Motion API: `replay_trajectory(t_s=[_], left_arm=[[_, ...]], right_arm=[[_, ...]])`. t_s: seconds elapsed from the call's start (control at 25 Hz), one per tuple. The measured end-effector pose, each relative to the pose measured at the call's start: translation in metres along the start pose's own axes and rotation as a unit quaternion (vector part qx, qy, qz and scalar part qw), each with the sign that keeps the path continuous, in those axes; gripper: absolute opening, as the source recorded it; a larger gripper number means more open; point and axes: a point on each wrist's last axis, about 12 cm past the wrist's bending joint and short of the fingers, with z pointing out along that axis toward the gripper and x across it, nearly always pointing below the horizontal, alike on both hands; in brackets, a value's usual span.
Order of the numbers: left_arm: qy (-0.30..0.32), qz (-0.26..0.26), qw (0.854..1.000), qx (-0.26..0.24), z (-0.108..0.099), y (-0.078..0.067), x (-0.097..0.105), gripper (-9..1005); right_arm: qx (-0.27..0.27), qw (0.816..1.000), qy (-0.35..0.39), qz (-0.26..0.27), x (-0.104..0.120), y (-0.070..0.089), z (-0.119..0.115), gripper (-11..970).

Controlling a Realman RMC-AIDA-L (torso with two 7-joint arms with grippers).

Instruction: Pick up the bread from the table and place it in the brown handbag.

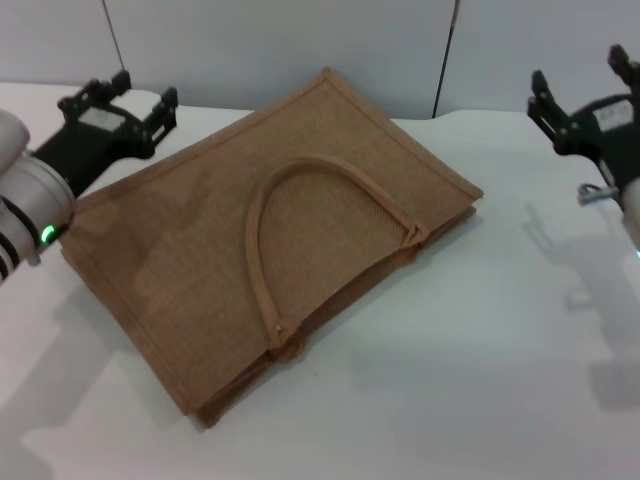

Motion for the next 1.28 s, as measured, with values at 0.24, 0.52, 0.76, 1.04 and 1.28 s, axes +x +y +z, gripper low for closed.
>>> replay_trajectory(t_s=[0.24, 0.52, 0.76, 1.04, 1.28], left_arm=[[0.009, -0.002, 1.000, 0.018, -0.008, -0.014, 0.018, 629], [0.012, 0.003, 1.000, 0.029, -0.012, -0.020, 0.025, 564], [0.010, 0.002, 1.000, 0.026, -0.012, -0.018, 0.024, 522], [0.009, 0.002, 1.000, 0.026, -0.011, -0.018, 0.023, 522], [0.008, -0.002, 1.000, 0.026, -0.011, -0.018, 0.023, 521]], right_arm=[[0.010, 0.999, 0.014, 0.041, 0.020, -0.010, -0.021, 884], [0.016, 0.996, 0.044, 0.075, 0.035, -0.020, -0.030, 884], [0.017, 0.996, 0.052, 0.070, 0.039, -0.025, -0.031, 884], [0.014, 0.995, 0.069, 0.069, 0.042, -0.025, -0.027, 884], [0.016, 0.995, 0.068, 0.070, 0.041, -0.025, -0.026, 884]])
